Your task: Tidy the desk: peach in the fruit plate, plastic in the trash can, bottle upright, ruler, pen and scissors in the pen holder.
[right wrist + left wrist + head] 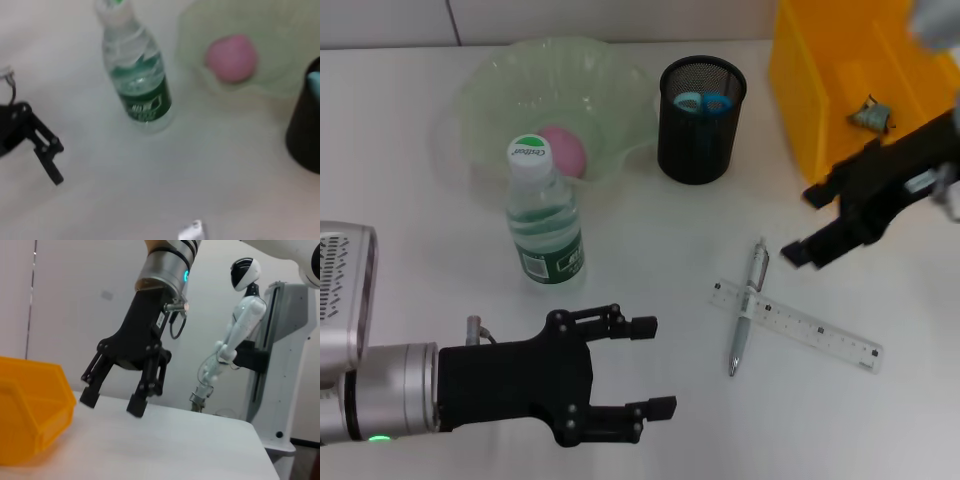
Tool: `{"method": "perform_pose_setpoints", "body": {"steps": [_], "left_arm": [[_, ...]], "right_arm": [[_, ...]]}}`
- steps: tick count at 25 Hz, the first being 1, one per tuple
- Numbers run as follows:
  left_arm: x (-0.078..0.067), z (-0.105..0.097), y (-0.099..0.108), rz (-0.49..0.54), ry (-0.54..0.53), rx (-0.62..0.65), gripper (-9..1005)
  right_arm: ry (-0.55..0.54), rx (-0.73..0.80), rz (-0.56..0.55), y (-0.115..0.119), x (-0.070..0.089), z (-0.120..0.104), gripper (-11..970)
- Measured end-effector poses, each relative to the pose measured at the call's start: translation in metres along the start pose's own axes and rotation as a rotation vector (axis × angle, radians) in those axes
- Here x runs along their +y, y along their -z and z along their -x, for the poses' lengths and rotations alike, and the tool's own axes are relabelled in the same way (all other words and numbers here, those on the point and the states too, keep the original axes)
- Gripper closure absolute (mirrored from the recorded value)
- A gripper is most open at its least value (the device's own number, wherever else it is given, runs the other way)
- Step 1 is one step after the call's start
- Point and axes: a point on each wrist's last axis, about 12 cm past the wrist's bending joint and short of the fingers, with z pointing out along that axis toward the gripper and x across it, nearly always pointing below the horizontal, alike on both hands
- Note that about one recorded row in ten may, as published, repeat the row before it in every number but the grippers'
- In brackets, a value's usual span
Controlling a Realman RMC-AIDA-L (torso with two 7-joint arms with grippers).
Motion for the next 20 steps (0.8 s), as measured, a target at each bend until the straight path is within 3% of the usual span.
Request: {"method": "perform_pose_setpoints", "body": {"steps": [1, 6, 20], "left_arm": [[0.0, 0.0, 0.0, -0.013, 0.013, 0.016, 213], [0.001, 0.002, 0.001, -0.018, 0.017, 0.014, 213], [0.001, 0.002, 0.003, -0.017, 0.018, 0.013, 213]], "right_arm": [[0.04, 0.036, -0.004, -0.015, 0.003, 0.006, 131], [0.083, 0.092, 0.009, -0.046, 0.007, 0.013, 132], [0.05, 0.102, 0.018, -0.08, 0.004, 0.018, 135]]}}
